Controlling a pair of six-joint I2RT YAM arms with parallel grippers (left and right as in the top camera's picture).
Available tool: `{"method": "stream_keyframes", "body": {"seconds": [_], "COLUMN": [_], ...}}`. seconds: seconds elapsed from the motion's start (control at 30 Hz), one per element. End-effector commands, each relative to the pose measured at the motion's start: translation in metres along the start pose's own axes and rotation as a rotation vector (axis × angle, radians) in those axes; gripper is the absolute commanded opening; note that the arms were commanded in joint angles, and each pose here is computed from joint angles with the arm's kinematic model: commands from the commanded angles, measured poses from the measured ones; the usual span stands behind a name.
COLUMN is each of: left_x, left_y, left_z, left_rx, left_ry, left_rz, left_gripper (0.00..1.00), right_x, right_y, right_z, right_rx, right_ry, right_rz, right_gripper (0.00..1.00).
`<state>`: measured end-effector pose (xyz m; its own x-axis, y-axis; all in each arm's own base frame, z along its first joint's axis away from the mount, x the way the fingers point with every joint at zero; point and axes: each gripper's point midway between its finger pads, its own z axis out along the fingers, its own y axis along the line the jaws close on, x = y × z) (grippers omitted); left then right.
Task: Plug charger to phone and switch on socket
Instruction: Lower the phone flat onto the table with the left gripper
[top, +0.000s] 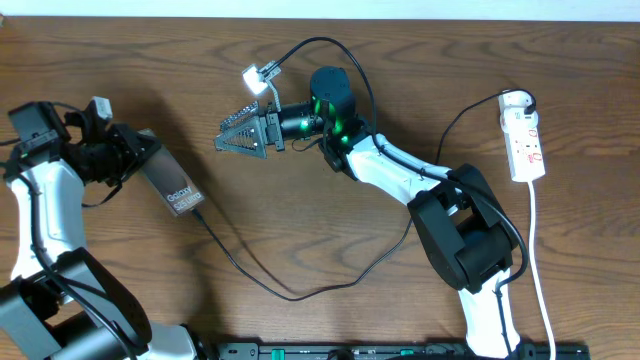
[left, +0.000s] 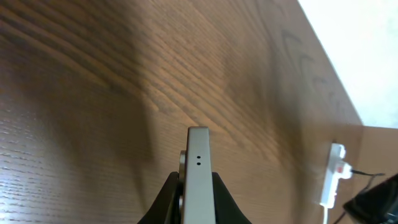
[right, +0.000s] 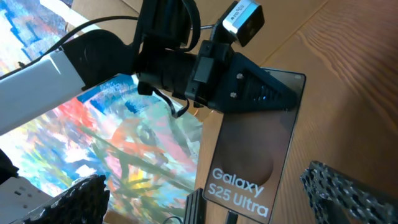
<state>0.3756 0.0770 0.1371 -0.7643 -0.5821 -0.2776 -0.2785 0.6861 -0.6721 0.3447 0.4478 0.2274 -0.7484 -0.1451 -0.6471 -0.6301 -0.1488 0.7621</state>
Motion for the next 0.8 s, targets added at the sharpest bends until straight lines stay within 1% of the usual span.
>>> {"method": "stream_keyframes", "body": {"seconds": [0.0, 0.1, 0.13, 0.27, 0.37, 0.57, 0.77], "left_x": [0.011, 0.022, 0.026, 0.03, 0.033, 0.033, 0.045], "left_y": [0.002, 0.004, 0.007, 0.015, 0.023, 0.033, 0.05], "left_z": [0.015, 0.037, 0.046, 0.064, 0.072, 0.081, 0.096], "left_rx": [-0.045, -0.059, -0.062, -0.068, -0.075, -0.093, -0.118], "left_ry": [0.035, 0.089, 0.113, 0.142, 0.157, 0.163, 0.215], "left_rz": [0.04, 0.046, 0.011, -0.053, -0.096, -0.104, -0.151], "left_gripper": [0.08, 0.07, 0.07, 0.07, 0.07, 0.07, 0.08], "right_x": [-0.01, -0.007, -0.007, -0.006, -0.006, -0.006, -0.006], "right_y": [0.007, 0.009, 0.009, 0.01, 0.01, 0.01, 0.01], "right_z": [-0.001, -0.001, -0.001, -0.001, -0.001, -0.001, -0.001], "right_rx": [-0.005, -0.015, -0.017, -0.019, -0.019, -0.019, -0.019], "right_ry": [-0.013, 0.001, 0.004, 0.006, 0.006, 0.006, 0.007], "right_rz": [-0.017, -0.018, -0.018, -0.018, -0.018, -0.026, -0.026], "right_gripper": [0.99, 0.99, 0.99, 0.99, 0.99, 0.99, 0.99]}}
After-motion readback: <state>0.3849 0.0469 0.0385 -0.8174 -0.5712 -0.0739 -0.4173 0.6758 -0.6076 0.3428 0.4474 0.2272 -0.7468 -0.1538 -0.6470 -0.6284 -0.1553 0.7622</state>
